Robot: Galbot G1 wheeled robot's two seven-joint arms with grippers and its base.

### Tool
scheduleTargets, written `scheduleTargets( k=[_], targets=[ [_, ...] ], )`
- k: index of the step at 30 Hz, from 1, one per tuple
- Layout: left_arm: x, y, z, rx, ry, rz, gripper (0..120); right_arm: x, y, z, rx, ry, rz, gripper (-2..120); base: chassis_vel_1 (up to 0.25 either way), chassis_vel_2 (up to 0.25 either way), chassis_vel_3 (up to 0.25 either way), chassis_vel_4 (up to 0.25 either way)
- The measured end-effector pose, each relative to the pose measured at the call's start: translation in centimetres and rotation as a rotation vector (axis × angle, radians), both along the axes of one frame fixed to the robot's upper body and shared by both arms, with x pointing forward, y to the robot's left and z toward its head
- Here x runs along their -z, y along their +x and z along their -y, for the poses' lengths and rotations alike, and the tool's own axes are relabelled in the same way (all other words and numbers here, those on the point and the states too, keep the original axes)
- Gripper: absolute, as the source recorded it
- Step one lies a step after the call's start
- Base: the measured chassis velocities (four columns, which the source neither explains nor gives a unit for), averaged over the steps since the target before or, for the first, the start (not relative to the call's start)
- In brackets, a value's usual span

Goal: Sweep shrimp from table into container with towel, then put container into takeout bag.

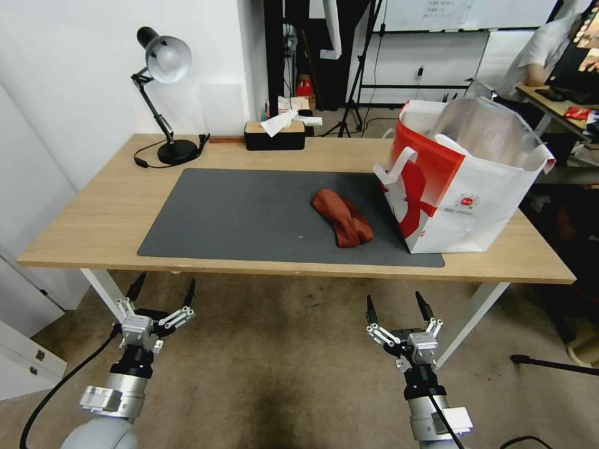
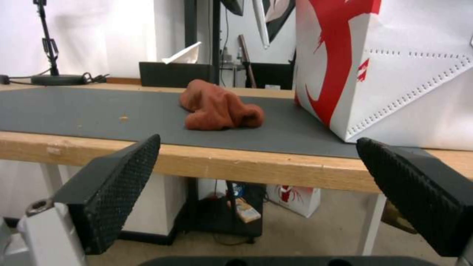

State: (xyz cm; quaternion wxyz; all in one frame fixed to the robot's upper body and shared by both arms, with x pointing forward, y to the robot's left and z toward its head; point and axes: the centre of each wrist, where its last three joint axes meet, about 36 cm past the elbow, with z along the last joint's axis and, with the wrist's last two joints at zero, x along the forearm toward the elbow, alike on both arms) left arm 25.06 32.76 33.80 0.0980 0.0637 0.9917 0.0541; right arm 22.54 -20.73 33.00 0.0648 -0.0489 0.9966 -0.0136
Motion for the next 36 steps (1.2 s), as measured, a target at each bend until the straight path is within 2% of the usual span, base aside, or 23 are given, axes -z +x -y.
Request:
scheduleTargets(
  k=[12, 36],
  targets=[
    [0.73, -0.22, -0.32, 0.003, 0.004, -0.016, 100, 0.05, -0.06, 0.00, 0.000, -0.004, -0.007, 100, 0.000, 0.000, 0.000, 0.000],
    [0.32, -0.14, -0.75, -0.016, 0.006, -0.002, 100, 0.08, 0.00, -0.08, 0.004, -0.003, -0.010, 100, 0.000, 0.000, 0.000, 0.000]
  ],
)
